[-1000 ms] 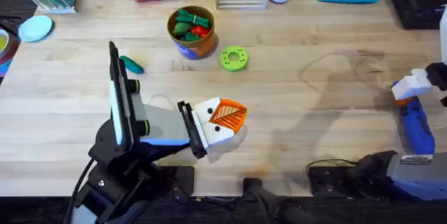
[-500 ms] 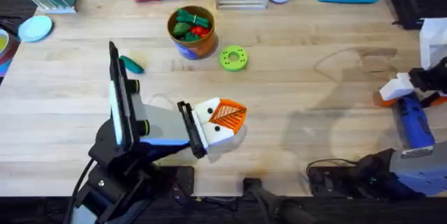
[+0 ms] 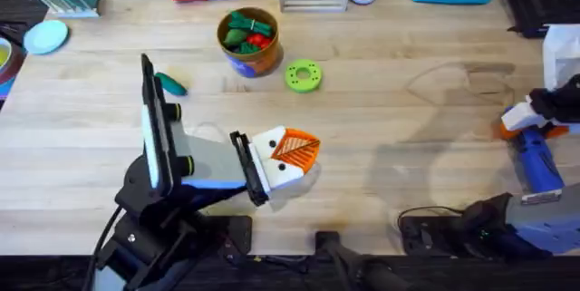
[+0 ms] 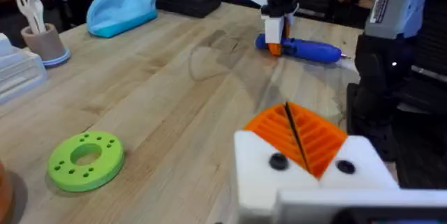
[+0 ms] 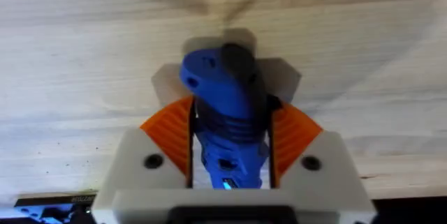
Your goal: Pick up the gripper from the table and insert it into the empty holder that is missing its gripper. Then pick up a screw, insert it into the mounting hole, and use the screwdriver to tighten it. Finally, clean up the table by picking up the vegetable and placing it into the bucket.
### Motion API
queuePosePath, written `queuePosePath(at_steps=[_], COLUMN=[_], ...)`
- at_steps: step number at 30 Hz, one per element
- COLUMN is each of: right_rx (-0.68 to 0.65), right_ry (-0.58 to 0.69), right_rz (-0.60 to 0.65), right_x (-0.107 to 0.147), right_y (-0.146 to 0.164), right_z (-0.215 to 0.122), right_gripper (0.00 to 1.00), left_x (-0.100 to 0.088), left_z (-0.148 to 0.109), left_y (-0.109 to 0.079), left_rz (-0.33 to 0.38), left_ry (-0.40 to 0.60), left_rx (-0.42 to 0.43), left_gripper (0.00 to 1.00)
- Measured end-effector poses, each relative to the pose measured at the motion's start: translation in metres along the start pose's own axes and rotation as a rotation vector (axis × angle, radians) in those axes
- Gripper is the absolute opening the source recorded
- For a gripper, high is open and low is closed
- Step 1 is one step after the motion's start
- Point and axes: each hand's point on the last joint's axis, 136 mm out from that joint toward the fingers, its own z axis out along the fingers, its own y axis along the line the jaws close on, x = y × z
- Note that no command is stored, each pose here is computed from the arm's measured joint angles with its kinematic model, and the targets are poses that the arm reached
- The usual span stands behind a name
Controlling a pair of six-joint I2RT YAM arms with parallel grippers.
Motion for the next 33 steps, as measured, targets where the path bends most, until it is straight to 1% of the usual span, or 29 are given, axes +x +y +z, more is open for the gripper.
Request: queuePosePath(at_steps=[3,6,9,15,18,21,25,28,31,33], right_rx=[0.000,0.003,0.009,0.012,0.007,-0.010,-0.040,-0.027,0.005,0.017], right_ry=[0.002,0.005,0.008,0.000,-0.040,-0.114,-0.248,-0.358,-0.470,-0.568], right_rz=[-0.001,-0.001,-0.001,0.002,0.010,0.021,0.030,0.053,0.103,0.134], right_x=[0.000,0.001,0.001,0.001,-0.001,-0.006,-0.017,-0.024,-0.028,-0.032], right_y=[0.000,-0.001,-0.002,-0.002,0.001,0.006,0.015,0.016,0.013,0.013], right_z=[0.000,0.001,0.001,-0.001,-0.009,-0.023,-0.047,-0.070,-0.096,-0.118], right_gripper=[0.335,0.220,0.150,0.147,0.147,0.147,0.147,0.147,0.147,0.147], left_x=[0.000,0.000,0.000,0.000,0.000,0.000,0.000,0.000,0.000,0.000], left_z=[0.000,0.000,0.000,0.000,0.000,0.000,0.000,0.000,0.000,0.000], left_y=[0.000,0.000,0.000,0.000,0.000,0.000,0.000,0.000,0.000,0.000], left_rz=[0.000,0.000,0.000,0.000,0.000,0.000,0.000,0.000,0.000,0.000], left_ry=[0.000,0.000,0.000,0.000,0.000,0.000,0.000,0.000,0.000,0.000], left_rx=[0.000,0.000,0.000,0.000,0.000,0.000,0.000,0.000,0.000,0.000], left_gripper=[0.014,0.014,0.014,0.014,0.014,0.014,0.014,0.014,0.014,0.014])
